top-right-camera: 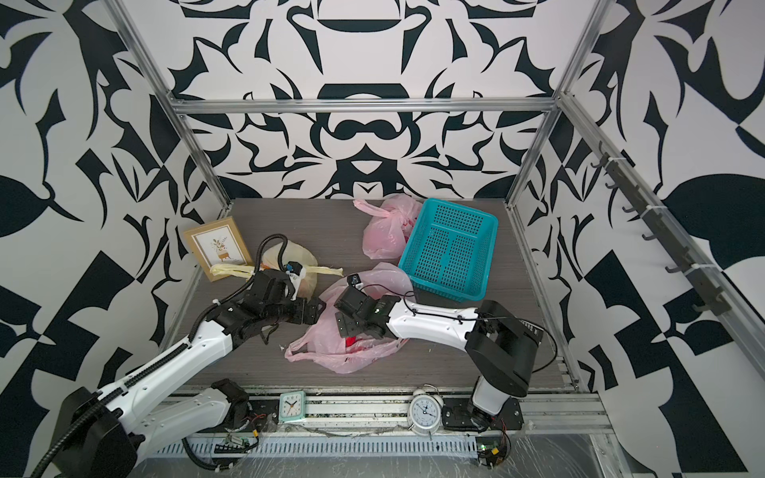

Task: Untie the knot of a plastic bag & take out the apple
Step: Pick up the apple from the plastic bag.

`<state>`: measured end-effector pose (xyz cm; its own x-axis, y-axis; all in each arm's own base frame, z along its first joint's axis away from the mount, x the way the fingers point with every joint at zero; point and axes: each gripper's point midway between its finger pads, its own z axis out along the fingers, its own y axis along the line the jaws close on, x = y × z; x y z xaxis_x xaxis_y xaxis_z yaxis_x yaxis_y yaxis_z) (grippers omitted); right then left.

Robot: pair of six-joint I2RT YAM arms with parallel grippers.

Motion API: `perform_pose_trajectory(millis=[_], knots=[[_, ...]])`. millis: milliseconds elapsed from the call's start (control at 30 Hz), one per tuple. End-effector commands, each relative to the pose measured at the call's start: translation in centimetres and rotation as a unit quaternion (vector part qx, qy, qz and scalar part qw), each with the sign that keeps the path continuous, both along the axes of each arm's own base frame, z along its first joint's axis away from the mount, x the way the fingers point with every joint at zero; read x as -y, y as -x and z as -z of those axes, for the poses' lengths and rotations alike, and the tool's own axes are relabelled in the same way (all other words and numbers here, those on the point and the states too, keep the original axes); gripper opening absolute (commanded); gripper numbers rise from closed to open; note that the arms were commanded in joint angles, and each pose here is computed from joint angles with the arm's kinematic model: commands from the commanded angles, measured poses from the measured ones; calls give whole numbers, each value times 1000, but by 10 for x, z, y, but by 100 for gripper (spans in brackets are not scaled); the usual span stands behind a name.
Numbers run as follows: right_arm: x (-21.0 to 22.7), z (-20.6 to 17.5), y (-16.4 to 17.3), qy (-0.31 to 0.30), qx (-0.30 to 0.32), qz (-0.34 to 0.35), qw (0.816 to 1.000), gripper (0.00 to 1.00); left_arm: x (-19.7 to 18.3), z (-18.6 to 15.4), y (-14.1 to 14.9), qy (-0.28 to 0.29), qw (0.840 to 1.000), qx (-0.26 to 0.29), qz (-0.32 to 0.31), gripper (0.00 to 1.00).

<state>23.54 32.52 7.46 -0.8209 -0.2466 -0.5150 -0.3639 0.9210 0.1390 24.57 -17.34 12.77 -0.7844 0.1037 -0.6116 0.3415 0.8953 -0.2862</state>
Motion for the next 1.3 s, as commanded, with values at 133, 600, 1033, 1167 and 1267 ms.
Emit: perform_pose_trajectory(millis=[133,600,1033,1167,1267], knots=[[-7,0,-15,10,7,26,1000,88,1,-19,0,3,1000,17,7,97],[-10,-31,-17,-22,30,0,999,50,-3,-25,2,1,1000,25,6,97],[-20,-232,34,-270,88,-211,935,50,-13,-63,0,-19,998,58,1,97],[48,-270,-18,-194,221,-92,951,50,-9,-53,1,-22,999,39,10,92],[101,-267,-60,-117,263,14,958,49,-3,-42,4,-21,999,12,23,86]])
